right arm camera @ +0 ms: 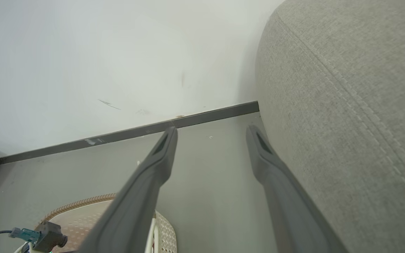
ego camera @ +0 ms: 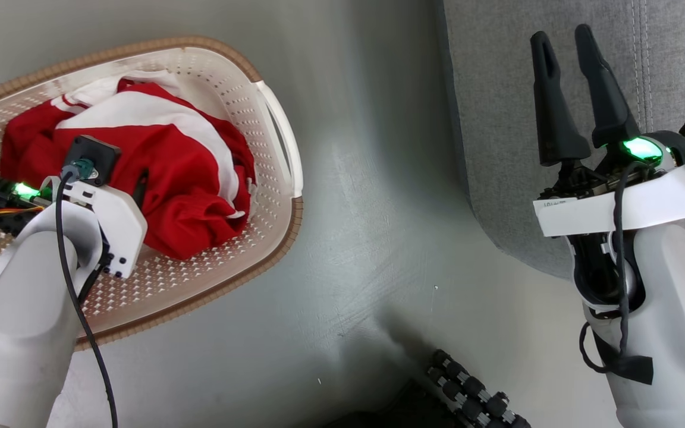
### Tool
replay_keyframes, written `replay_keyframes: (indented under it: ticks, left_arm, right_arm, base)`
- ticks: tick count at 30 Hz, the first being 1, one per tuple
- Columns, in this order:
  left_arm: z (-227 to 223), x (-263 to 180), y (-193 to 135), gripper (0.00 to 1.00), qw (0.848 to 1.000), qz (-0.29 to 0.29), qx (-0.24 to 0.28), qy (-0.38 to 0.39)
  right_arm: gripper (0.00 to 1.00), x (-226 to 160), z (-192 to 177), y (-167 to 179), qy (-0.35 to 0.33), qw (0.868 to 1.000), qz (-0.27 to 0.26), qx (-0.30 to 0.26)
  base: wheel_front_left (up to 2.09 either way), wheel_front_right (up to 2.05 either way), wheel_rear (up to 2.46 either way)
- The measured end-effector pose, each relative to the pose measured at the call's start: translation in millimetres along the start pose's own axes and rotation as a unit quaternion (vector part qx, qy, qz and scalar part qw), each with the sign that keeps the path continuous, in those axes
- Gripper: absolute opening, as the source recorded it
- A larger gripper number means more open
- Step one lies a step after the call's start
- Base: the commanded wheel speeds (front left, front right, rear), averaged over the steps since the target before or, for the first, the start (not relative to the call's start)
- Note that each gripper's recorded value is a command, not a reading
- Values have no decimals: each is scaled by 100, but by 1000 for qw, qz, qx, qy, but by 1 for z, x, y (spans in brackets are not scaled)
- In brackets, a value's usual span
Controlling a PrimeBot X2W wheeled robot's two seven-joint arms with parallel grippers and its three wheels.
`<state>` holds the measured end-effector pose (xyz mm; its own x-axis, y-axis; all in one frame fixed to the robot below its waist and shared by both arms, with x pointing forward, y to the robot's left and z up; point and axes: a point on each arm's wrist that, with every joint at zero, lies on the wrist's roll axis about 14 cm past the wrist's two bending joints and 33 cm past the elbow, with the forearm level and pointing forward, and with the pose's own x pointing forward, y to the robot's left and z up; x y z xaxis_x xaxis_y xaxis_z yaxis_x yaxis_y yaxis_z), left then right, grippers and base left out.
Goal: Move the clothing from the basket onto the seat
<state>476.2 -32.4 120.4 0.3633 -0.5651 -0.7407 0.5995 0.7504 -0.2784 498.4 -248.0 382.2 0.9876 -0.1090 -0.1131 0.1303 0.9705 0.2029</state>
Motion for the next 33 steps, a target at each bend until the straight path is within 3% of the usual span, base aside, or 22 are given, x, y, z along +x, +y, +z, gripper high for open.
replay_keyframes:
  ticks: [20,21,22,23,24,33]
  left_arm:
    - [-30,24,10,100,996,25,34,76]
    - [-30,24,9,90,996,24,33,76]
    - [-30,24,7,45,996,23,33,77]
    - [-29,24,6,26,996,22,33,77]
    - [-29,23,6,0,996,22,33,77]
    - [-13,23,-4,0,998,14,30,50]
  right_arm:
    - [100,5,11,-8,-11,1000,-9,13]
    - [100,5,13,-8,-13,1000,-9,12]
    - [100,5,14,-8,-14,1000,-9,12]
    - [100,5,15,-8,-14,1000,-9,12]
    - [100,5,16,-8,-15,1000,-9,12]
    - [100,3,22,-9,-20,1000,-10,12]
  base:
    - [0,0,0]
    - [0,0,0]
    - [0,0,0]
    - [0,0,0]
    - [0,0,0]
    - [0,0,0]
